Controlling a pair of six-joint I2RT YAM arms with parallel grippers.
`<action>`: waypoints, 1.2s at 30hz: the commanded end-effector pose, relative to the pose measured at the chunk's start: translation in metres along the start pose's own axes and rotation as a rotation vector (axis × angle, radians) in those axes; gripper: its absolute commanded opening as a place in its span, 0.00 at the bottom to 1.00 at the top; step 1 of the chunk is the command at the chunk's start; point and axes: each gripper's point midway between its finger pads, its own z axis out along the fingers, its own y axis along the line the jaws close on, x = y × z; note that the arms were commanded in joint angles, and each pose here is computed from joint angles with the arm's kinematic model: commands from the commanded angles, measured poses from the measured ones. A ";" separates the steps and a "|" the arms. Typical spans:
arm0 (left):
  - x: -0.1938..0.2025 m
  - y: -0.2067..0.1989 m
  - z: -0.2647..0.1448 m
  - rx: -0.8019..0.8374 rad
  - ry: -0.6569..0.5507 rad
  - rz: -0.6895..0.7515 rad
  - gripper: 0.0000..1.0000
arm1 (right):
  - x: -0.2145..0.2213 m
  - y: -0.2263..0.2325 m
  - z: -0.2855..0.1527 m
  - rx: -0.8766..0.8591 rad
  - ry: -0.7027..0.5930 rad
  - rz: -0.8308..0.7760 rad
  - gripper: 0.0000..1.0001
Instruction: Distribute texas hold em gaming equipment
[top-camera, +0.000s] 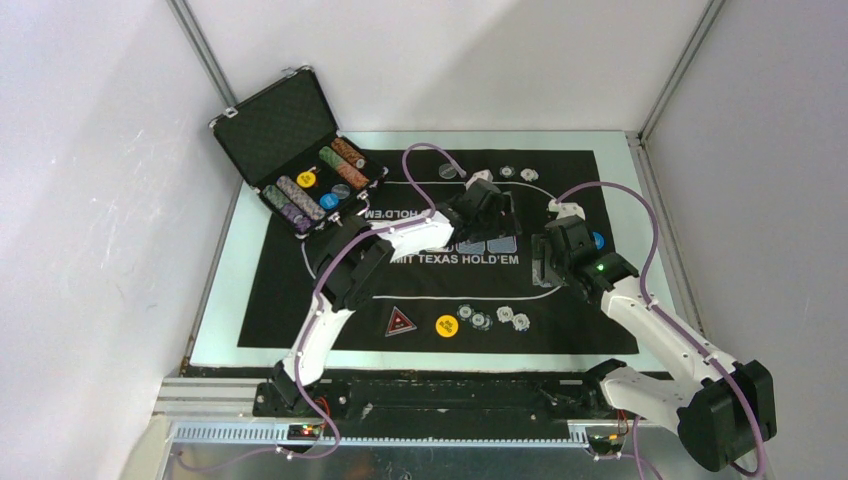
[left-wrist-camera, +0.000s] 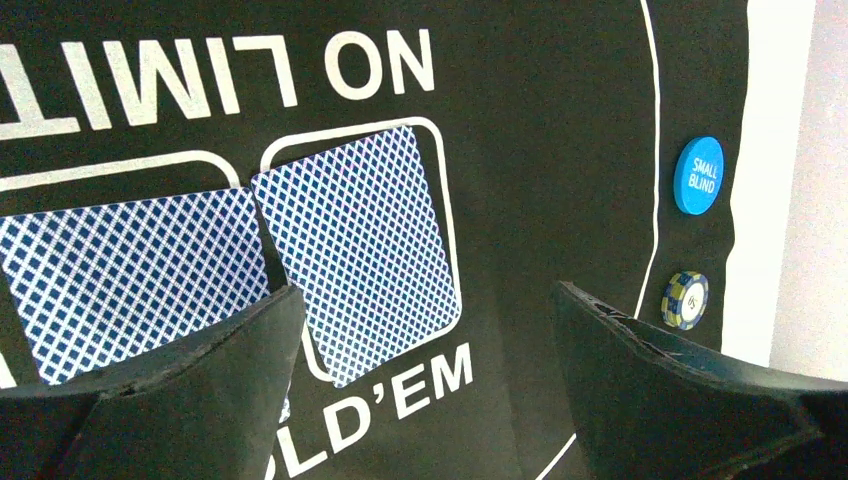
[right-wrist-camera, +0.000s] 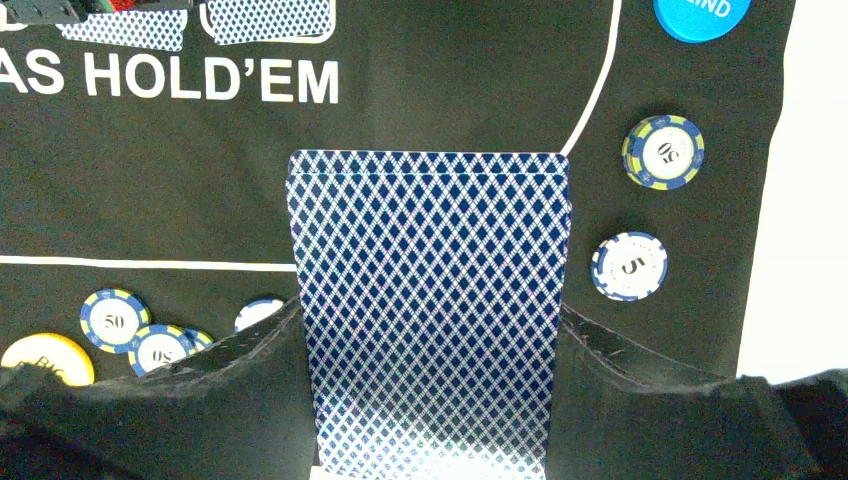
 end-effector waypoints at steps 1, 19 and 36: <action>0.001 0.002 0.007 -0.031 -0.003 -0.008 1.00 | -0.013 0.001 -0.001 -0.005 -0.051 0.034 0.00; -0.071 -0.060 -0.050 0.066 -0.133 0.202 1.00 | -0.014 -0.005 0.003 -0.001 -0.043 0.074 0.00; -0.101 0.125 -0.282 -0.291 -0.574 0.117 1.00 | -0.018 0.000 0.075 -0.006 0.142 0.140 0.00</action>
